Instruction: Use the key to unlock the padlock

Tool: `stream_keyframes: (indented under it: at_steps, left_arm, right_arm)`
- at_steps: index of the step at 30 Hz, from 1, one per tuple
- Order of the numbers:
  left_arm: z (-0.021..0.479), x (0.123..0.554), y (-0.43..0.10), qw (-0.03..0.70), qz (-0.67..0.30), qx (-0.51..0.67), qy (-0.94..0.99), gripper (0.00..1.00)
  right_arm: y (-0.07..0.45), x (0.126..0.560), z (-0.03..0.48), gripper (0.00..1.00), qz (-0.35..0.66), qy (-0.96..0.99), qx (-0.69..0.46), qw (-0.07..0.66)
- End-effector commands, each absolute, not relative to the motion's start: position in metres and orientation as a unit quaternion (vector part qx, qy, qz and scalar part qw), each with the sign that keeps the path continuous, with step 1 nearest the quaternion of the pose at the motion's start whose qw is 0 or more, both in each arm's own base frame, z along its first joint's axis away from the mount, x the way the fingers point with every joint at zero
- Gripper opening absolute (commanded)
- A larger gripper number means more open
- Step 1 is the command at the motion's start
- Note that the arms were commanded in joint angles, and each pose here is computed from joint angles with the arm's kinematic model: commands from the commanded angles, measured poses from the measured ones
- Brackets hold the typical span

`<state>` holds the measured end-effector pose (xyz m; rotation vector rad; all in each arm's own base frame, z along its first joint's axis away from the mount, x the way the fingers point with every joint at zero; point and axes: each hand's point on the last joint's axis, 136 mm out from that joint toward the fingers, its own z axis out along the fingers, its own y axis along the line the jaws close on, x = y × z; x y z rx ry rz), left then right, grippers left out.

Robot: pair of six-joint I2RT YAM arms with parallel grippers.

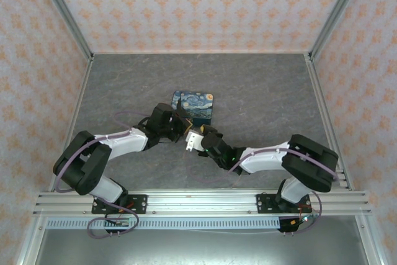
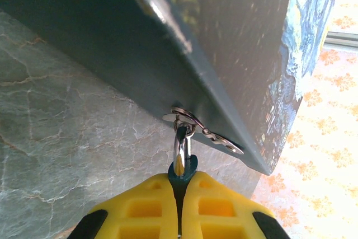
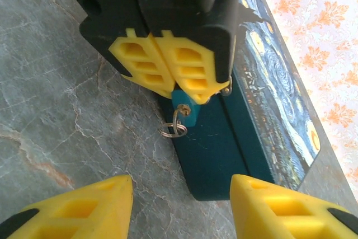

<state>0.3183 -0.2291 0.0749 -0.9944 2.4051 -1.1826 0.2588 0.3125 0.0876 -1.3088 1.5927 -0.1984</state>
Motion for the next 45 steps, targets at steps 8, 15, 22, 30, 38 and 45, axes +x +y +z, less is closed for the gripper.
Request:
stream_keyframes:
  at_steps: [8,15,22,30,38,45]
  left_arm:
    - [0.098,0.327,-0.233,0.162,-0.427,-0.340,0.822,0.00]
    - [0.098,0.328,-0.232,0.162,-0.426,-0.340,0.823,0.00]
    - [0.099,0.327,-0.233,0.161,-0.427,-0.341,0.822,0.00]
    - [0.100,0.328,-0.234,0.161,-0.427,-0.339,0.822,0.00]
    - [0.098,0.328,-0.234,0.159,-0.426,-0.340,0.823,0.00]
    - [0.098,0.327,-0.233,0.158,-0.426,-0.340,0.823,0.00]
  right_arm:
    - [0.330,0.278,0.098,0.47,-0.083,0.656,-0.503,0.556]
    - [0.337,0.286,0.098,0.42,-0.056,0.662,-0.497,0.558]
    - [0.341,0.290,0.096,0.36,-0.046,0.663,-0.497,0.558]
    - [0.339,0.292,0.089,0.24,-0.047,0.672,-0.492,0.552]
    - [0.337,0.292,0.092,0.00,-0.037,0.681,-0.476,0.556]
    - [0.335,0.294,0.097,0.00,-0.027,0.693,-0.447,0.564]
